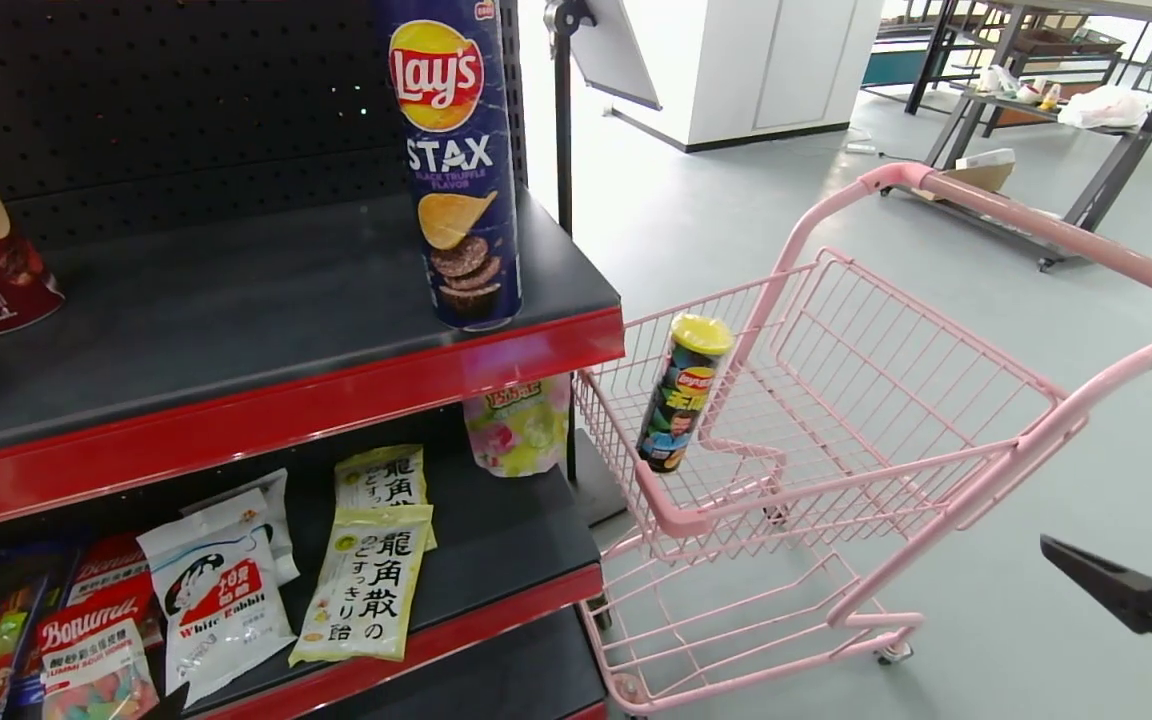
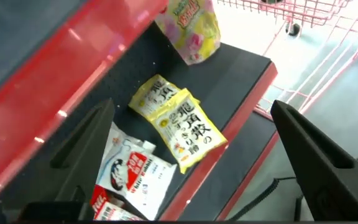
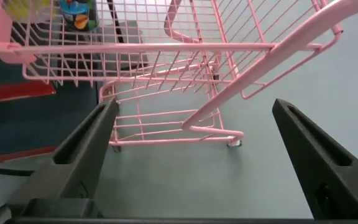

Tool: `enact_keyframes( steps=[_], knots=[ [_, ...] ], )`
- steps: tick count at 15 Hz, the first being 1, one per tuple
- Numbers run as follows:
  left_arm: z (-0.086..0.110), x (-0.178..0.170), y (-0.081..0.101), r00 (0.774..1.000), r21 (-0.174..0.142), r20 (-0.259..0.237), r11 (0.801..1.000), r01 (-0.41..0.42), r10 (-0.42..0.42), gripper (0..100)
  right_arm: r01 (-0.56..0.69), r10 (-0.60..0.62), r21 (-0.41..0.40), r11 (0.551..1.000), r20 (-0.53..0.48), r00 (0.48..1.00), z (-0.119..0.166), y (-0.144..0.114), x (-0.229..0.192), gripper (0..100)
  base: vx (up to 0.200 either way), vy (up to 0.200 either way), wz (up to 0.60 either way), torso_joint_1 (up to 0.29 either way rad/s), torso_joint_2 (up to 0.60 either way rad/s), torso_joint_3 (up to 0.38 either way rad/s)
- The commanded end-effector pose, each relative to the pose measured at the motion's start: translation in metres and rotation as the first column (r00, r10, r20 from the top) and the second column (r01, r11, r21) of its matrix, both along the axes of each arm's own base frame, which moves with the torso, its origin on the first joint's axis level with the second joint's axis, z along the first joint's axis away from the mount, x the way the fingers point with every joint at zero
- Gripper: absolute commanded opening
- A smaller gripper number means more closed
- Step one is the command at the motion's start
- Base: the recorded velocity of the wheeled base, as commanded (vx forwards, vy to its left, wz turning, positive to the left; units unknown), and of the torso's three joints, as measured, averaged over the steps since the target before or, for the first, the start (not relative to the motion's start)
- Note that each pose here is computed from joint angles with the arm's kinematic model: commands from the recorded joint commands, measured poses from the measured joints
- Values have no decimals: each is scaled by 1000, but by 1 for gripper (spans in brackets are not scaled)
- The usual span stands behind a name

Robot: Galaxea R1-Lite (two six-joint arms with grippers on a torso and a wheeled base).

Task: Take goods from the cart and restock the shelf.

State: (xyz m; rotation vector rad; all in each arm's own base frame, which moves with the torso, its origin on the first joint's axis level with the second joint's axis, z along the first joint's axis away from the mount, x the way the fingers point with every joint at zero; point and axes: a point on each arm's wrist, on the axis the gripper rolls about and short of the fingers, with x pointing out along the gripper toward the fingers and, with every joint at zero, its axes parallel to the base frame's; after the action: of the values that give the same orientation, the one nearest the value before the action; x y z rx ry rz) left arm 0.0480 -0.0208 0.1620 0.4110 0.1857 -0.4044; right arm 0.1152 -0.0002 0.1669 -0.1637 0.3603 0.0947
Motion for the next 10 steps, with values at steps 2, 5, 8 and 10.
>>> enact_keyframes(
  steps=[2, 5, 8, 10],
  knots=[
    [-7, -16, 9, 997, -143, 17, 987, -68, 71, 100, -90, 95, 131, 987, -33, 995, -8, 20, 79, 100, 0, 0, 0, 0, 0, 0],
    [-14, -21, 11, 996, -208, -11, 974, -85, 85, 100, -188, 193, 147, 971, -16, 981, -14, 42, 127, 100, 0, 0, 0, 0, 0, 0],
    [-19, -23, 11, 997, -284, -51, 956, -76, 64, 100, -224, 231, 149, 963, -35, 972, -26, 59, 165, 100, 0, 0, 0, 0, 0, 0],
    [-21, -25, 11, 998, -302, -50, 952, -59, 46, 100, -266, 267, 158, 951, 21, 964, -46, 68, 205, 100, 0, 0, 0, 0, 0, 0]
  ],
)
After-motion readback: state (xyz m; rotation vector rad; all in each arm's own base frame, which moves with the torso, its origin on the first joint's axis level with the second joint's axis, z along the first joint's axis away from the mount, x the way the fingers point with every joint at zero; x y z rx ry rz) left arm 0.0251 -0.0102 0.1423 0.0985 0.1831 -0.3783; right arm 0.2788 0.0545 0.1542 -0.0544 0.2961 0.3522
